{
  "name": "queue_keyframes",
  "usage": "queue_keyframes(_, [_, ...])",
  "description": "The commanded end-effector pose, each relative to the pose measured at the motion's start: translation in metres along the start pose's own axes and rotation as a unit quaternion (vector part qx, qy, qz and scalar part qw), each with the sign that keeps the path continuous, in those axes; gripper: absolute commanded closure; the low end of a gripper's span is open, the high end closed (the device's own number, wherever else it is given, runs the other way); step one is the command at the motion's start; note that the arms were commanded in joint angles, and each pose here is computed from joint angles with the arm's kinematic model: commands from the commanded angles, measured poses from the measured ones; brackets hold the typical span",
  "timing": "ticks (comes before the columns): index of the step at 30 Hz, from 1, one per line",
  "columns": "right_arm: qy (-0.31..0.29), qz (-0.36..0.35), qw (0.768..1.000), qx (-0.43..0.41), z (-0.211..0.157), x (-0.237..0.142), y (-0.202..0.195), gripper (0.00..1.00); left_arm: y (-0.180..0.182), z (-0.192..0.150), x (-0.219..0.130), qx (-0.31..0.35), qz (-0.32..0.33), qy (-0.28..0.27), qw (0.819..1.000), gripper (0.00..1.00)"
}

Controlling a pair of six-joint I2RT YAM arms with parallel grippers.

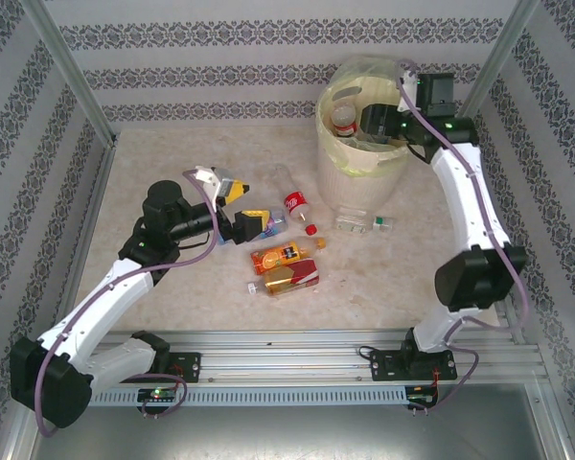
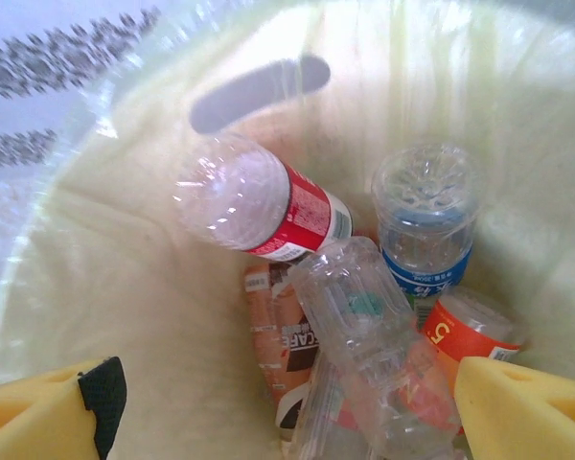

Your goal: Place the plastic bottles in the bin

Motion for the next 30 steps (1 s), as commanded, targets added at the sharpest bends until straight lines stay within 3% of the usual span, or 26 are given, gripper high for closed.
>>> queue_keyframes(1, [-0.044,0.024,0.999,-0.002,0.005,-0.04,0.012,0.09,-0.007,0.024,0.004,0.012,-0.02,-0.02,1.0,0.0])
queue_keyframes(9, [-0.058,0.025,0.998,0.019,-0.035,-0.08,0.009,0.06,0.0,0.047,0.026,0.006,-0.046,-0.022,0.999,0.0])
queue_keyframes(17, [-0.052,-0.009,0.988,0.142,-0.097,-0.071,-0.03,0.02,-0.004,0.036,0.039,0.009,-0.061,-0.009,0.998,0.0])
queue_keyframes(22, [-0.017,-0.047,0.96,0.275,-0.146,-0.051,-0.068,0.02,-0.013,0.01,0.045,0.007,-0.072,0.022,0.997,0.0])
queue_keyframes(26, [-0.021,-0.053,0.938,0.342,-0.173,-0.042,-0.083,0.02,-0.021,-0.013,0.053,0.032,-0.059,0.066,0.996,0.0])
queue_keyframes(30, [-0.041,-0.043,0.9,0.433,-0.206,-0.029,-0.098,0.03,-0.029,-0.02,0.057,0.034,-0.061,0.076,0.995,0.0])
Point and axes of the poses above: each hand's point on the last joint's axis, 136 mm out from that joint toward the fingers, its own x axis out along the fingers, its own y axis along the line the jaws close on, z = x × y, the point moved 3 cm from there along -x, back along the fingers, and after that the axes turned 6 degrees about x, right-handed, at the moved point
